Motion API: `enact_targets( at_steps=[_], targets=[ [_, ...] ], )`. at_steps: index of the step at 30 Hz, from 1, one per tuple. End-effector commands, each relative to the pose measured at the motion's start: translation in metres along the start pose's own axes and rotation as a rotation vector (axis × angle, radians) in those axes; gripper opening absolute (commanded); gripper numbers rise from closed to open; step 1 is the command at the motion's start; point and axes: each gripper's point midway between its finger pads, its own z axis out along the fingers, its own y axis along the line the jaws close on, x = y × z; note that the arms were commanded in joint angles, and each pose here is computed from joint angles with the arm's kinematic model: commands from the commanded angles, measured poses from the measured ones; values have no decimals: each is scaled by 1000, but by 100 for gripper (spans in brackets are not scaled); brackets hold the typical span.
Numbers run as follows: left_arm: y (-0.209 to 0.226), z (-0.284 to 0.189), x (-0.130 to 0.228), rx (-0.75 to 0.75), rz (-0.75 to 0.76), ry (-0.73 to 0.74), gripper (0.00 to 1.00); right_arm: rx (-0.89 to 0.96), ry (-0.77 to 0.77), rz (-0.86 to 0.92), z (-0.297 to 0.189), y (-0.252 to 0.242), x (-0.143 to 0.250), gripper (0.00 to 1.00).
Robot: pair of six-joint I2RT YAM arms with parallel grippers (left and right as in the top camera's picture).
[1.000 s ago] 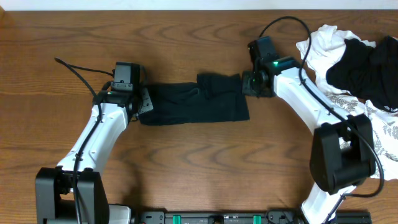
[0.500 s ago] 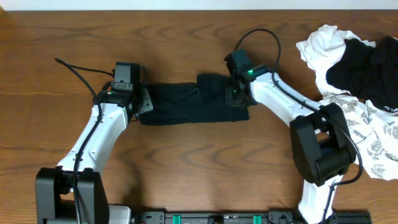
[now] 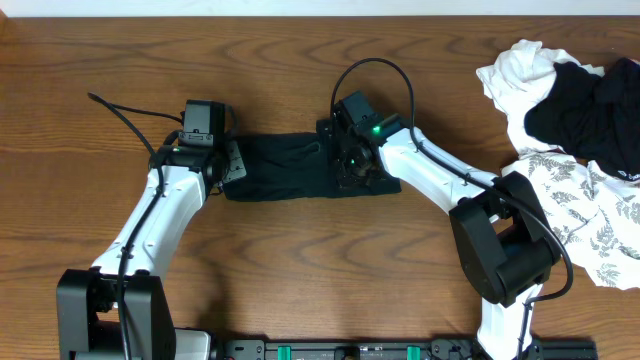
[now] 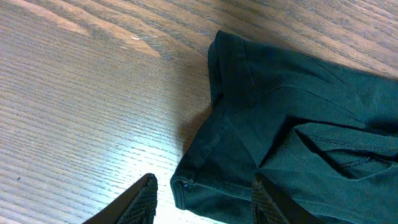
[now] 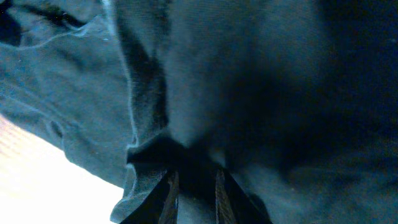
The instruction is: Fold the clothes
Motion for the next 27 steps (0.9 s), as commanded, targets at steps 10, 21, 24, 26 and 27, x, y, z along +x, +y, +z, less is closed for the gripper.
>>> enact_targets(
  at_steps=[10, 21, 24, 26, 27],
  targets=[
    [-1, -4, -4, 4, -2, -13, 50, -69, -334, -44, -67, -1, -81, 28],
    [-1, -4, -4, 4, -2, -13, 50, -46, -264, 22, -18, -15, -75, 25],
    [-1, -4, -4, 3, -2, -13, 50, -50, -262, 10, -3, -12, -76, 25],
    [-1, -4, -4, 3, -2, -13, 50, -55, -262, -1, 12, -9, -77, 26],
    [-1, -4, -4, 3, -2, -13, 50, -56, -259, -4, 19, -8, -76, 27]
  ],
)
